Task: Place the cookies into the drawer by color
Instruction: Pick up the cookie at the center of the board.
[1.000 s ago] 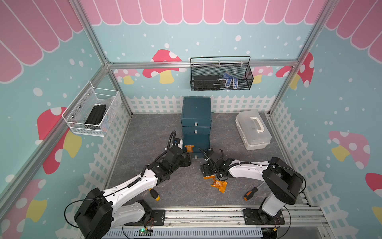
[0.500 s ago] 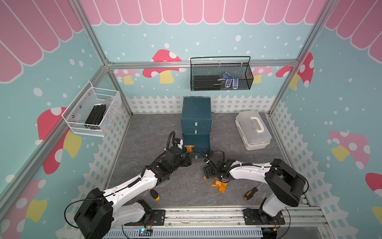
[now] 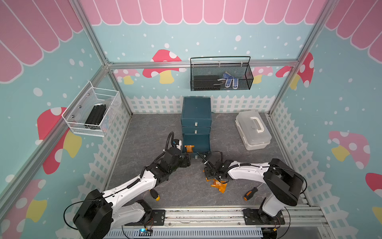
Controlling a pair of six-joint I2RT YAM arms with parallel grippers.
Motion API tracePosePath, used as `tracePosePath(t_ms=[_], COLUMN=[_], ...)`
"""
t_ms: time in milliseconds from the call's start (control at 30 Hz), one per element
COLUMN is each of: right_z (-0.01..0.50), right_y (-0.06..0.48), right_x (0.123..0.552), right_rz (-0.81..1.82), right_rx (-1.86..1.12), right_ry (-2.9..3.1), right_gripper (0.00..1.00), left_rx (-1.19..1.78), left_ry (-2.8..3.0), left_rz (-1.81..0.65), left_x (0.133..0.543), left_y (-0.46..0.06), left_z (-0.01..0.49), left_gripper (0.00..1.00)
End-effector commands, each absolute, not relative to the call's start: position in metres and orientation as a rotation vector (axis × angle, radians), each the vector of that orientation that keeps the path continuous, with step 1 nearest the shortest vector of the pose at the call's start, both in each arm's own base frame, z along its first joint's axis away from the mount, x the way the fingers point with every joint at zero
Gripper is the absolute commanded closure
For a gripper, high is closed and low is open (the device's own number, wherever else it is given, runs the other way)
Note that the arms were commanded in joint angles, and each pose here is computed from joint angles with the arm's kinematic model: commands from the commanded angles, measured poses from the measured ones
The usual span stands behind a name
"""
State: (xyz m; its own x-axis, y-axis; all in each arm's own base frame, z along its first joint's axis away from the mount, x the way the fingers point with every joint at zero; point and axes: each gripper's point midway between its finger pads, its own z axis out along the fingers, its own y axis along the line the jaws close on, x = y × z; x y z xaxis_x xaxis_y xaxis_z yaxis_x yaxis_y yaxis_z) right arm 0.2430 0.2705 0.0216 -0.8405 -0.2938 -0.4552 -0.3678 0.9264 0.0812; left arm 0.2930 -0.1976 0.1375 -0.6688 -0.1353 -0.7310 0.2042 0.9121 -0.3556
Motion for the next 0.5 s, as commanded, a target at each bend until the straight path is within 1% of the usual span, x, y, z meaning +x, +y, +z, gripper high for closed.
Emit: tracePosePath(t_ms=[0,133,267,467], right_z=[0.016,0.033,0.063,0.105], right_y=[0.268,0.275,0.28,0.288], right_x=[0.237,0.242,0.247,0.257], right_rz=[0.199,0.24,0.295,0.352], right_rx=[-0.496,-0.504,-0.499,-0.508], right_ry=[2.672,2.63,2.563,2.476], right_gripper=[0.59,0.63,0.65,0.67], left_rx=[0.018,0.011,-0.012,-0.029], left_ry=[2.221,2.217,2.209,2.175], left_rz=[-0.555,-0.559,-0.587,-0.729], left_x=[0.295,0.296,0.297,0.291], left_y=[-0.196,-0.194,-0.188,-0.185], left_z=[0.14,0.139,0.139,0.144], left_gripper=[0.26,0.26,0.26,0.26])
